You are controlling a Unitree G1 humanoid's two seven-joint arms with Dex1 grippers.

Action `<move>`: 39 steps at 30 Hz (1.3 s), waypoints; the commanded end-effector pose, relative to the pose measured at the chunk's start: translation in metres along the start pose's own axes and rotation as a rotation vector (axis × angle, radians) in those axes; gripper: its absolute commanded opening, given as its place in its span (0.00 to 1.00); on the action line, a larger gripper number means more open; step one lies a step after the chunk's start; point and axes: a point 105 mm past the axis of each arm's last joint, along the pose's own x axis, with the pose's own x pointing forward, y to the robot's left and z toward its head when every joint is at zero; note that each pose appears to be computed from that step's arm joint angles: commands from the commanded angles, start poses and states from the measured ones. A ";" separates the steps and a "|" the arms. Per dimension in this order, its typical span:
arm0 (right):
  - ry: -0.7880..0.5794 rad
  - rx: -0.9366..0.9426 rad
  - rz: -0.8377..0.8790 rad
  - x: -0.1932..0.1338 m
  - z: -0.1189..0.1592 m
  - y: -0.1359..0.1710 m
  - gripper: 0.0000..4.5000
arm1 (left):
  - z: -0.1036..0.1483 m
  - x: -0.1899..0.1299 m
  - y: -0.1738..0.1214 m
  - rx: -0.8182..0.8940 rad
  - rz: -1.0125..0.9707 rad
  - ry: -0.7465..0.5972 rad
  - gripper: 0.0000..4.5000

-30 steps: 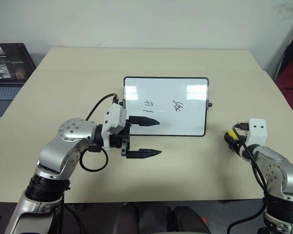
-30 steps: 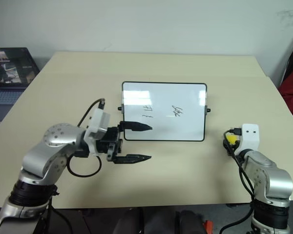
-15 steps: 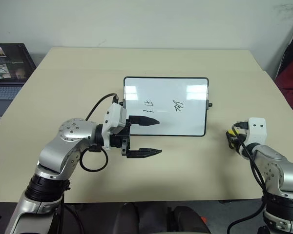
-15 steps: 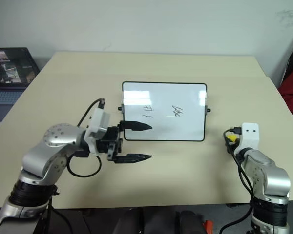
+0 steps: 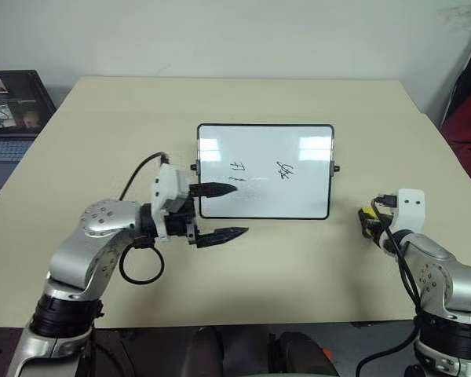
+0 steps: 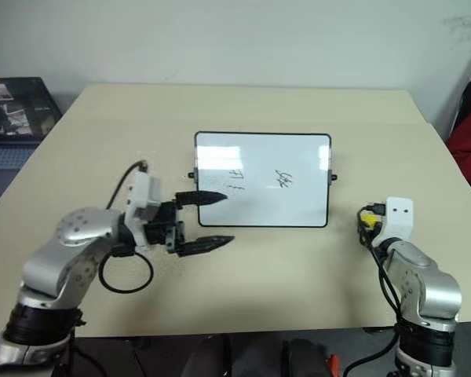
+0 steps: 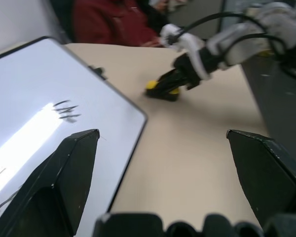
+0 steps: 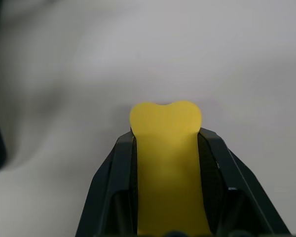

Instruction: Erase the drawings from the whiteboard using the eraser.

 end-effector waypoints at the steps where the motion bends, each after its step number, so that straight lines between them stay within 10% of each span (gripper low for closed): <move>1: -0.095 0.024 0.011 -0.011 0.020 0.004 0.28 | 0.007 -0.007 0.002 0.038 0.052 0.000 1.00; 10: -0.051 0.025 0.002 -0.008 0.006 0.003 0.28 | 0.008 -0.008 0.001 0.043 0.067 0.008 1.00; 14: -0.036 -0.004 0.011 -0.005 0.007 0.004 0.64 | 0.012 -0.006 -0.010 0.043 -0.004 0.000 1.00; 36: -0.014 -0.037 0.027 0.004 0.004 0.009 0.64 | 0.023 0.000 -0.019 0.110 -0.162 -0.004 1.00; 39: -0.010 -0.041 0.034 0.006 0.003 0.011 0.43 | 0.023 -0.001 -0.019 0.110 -0.161 -0.002 1.00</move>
